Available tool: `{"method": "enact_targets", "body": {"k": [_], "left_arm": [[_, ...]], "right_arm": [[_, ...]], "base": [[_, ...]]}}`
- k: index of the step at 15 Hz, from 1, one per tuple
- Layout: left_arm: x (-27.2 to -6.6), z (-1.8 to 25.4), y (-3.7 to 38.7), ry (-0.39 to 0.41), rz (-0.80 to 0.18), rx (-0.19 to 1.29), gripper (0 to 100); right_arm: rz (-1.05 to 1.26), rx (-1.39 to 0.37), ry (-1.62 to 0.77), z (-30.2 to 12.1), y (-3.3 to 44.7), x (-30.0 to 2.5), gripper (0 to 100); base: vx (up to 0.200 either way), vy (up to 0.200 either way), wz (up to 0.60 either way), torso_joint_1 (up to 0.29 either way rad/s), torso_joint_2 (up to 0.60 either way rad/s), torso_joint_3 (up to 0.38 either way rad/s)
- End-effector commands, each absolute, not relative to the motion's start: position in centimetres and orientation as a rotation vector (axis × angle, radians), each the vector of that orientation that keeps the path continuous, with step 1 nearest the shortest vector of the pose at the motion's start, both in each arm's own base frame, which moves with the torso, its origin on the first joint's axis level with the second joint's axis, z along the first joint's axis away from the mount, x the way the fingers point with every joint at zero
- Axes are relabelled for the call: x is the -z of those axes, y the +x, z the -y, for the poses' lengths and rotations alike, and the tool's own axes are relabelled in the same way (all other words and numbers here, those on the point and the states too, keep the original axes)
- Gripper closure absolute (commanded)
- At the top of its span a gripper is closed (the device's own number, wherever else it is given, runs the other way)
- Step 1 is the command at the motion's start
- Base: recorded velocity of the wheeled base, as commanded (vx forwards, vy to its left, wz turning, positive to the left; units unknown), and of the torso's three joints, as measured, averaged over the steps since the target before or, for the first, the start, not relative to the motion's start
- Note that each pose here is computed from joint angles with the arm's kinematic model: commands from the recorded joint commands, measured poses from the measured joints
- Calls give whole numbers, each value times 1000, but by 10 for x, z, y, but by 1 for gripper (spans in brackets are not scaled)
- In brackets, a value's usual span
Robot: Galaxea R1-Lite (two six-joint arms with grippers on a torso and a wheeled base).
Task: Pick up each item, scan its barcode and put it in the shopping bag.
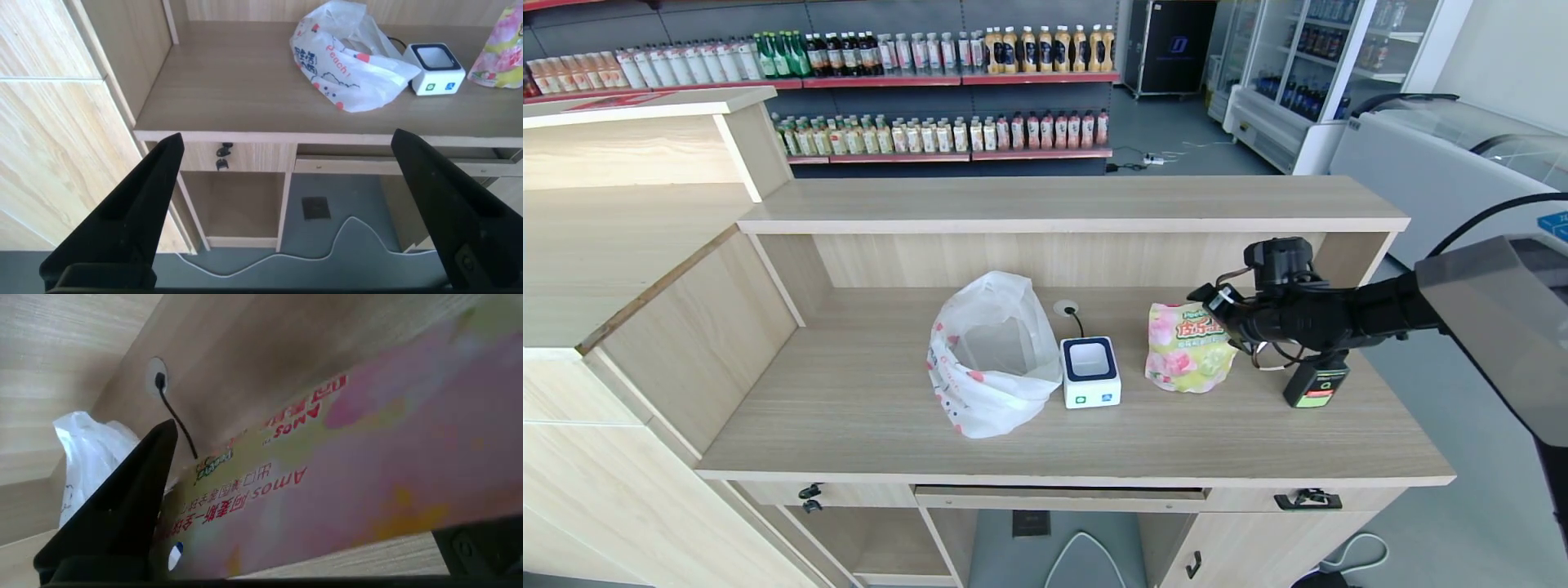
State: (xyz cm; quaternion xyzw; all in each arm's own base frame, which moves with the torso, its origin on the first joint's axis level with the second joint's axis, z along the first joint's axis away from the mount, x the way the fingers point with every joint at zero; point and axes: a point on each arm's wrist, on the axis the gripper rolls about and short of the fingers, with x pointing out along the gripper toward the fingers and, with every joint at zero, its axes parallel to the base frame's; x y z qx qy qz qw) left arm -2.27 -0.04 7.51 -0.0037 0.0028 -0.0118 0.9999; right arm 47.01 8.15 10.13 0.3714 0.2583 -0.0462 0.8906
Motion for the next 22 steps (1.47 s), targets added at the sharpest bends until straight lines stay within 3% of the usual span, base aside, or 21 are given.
{"method": "enact_targets", "body": {"k": [1, 12, 13, 22], "left_arm": [[-75, 0, -23, -8, -6, 23, 0], [-75, 0, -23, -8, -6, 23, 0], [-75, 0, -23, -8, -6, 23, 0], [-75, 0, -23, -8, -6, 23, 0]], "right_arm": [[-582, 101, 758, -89, 472, -81, 0], [-683, 74, 673, -92, 472, -44, 0], [-690, 68, 658, -95, 472, -40, 100], [-682, 46, 515, -91, 473, -37, 100]], "base": [[0, 0, 0, 0, 0, 0], [0, 0, 0, 0, 0, 0], [0, 0, 0, 0, 0, 0], [0, 0, 0, 0, 0, 0]]}}
